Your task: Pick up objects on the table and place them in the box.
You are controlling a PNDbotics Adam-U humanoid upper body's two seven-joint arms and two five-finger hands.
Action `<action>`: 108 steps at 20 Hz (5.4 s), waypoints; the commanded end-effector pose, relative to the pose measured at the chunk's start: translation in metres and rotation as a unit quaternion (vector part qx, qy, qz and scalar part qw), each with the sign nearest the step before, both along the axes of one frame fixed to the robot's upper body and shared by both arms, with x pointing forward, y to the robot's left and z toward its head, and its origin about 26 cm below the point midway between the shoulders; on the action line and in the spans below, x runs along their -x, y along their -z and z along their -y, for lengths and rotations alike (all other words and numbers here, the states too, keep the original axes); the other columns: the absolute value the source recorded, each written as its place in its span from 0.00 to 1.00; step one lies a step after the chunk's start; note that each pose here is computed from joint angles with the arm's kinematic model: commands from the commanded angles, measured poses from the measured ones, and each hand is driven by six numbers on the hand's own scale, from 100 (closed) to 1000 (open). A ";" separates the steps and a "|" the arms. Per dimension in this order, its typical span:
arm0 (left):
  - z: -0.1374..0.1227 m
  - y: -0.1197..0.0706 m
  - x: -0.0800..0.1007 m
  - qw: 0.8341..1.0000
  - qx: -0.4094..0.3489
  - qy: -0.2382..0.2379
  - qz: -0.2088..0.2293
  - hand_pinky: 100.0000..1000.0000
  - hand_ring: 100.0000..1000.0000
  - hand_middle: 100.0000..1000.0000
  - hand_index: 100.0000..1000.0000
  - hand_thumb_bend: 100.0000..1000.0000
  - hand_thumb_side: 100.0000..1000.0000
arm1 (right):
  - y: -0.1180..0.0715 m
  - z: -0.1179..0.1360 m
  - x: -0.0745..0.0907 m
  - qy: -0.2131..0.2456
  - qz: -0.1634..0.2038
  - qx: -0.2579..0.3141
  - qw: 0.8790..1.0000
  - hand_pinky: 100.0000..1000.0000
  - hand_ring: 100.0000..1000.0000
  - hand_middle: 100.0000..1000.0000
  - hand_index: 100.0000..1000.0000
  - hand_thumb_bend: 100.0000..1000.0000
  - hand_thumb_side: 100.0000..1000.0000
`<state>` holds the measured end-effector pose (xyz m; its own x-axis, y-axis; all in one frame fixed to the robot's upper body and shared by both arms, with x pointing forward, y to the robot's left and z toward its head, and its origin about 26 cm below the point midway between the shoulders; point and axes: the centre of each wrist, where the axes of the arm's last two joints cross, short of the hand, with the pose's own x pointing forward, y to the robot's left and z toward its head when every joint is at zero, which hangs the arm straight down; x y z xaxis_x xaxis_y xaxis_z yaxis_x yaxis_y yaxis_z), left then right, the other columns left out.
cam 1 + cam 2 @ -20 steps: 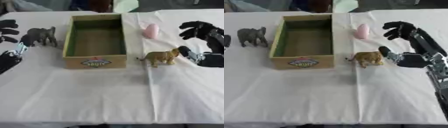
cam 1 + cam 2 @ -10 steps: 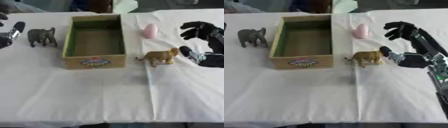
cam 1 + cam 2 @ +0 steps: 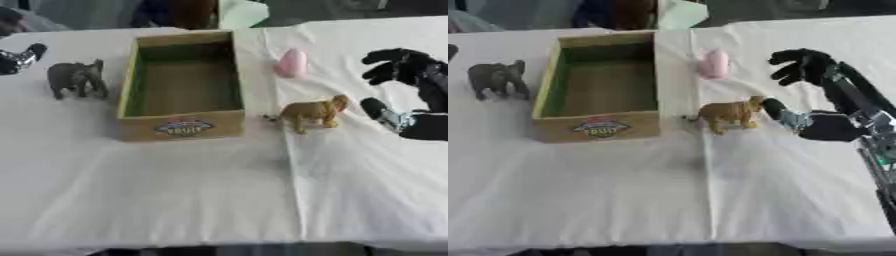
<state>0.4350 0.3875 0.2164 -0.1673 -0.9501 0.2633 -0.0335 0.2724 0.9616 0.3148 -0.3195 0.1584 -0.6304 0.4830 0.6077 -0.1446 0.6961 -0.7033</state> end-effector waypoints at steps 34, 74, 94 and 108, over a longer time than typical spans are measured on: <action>0.032 0.042 -0.040 0.989 -0.134 -0.052 -0.044 0.71 0.70 0.70 0.82 0.24 0.38 | -0.008 -0.002 -0.003 -0.018 0.007 0.014 1.000 0.67 0.71 0.76 0.86 0.29 0.34; 0.189 -0.033 -0.035 0.973 -0.148 0.178 0.026 0.51 0.37 0.34 0.63 0.00 0.23 | -0.006 -0.004 -0.005 -0.028 -0.002 0.011 1.000 0.67 0.71 0.76 0.86 0.29 0.34; 0.178 0.018 -0.040 0.971 -0.131 0.190 -0.068 0.73 0.73 0.71 0.83 0.52 0.52 | -0.007 -0.004 -0.006 -0.028 0.002 0.008 1.000 0.67 0.71 0.76 0.86 0.30 0.34; 0.140 -0.032 -0.010 0.979 -0.062 0.196 0.013 0.66 0.67 0.68 0.81 0.72 0.70 | -0.009 0.001 -0.006 -0.019 0.005 0.010 1.000 0.68 0.71 0.77 0.86 0.30 0.34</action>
<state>0.4511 0.2366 0.2225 -0.5242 -0.8377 0.1532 0.1035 0.1158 0.9879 0.3200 -0.3158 0.1559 -0.6391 0.4614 0.6154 -0.1894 0.6810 -0.7073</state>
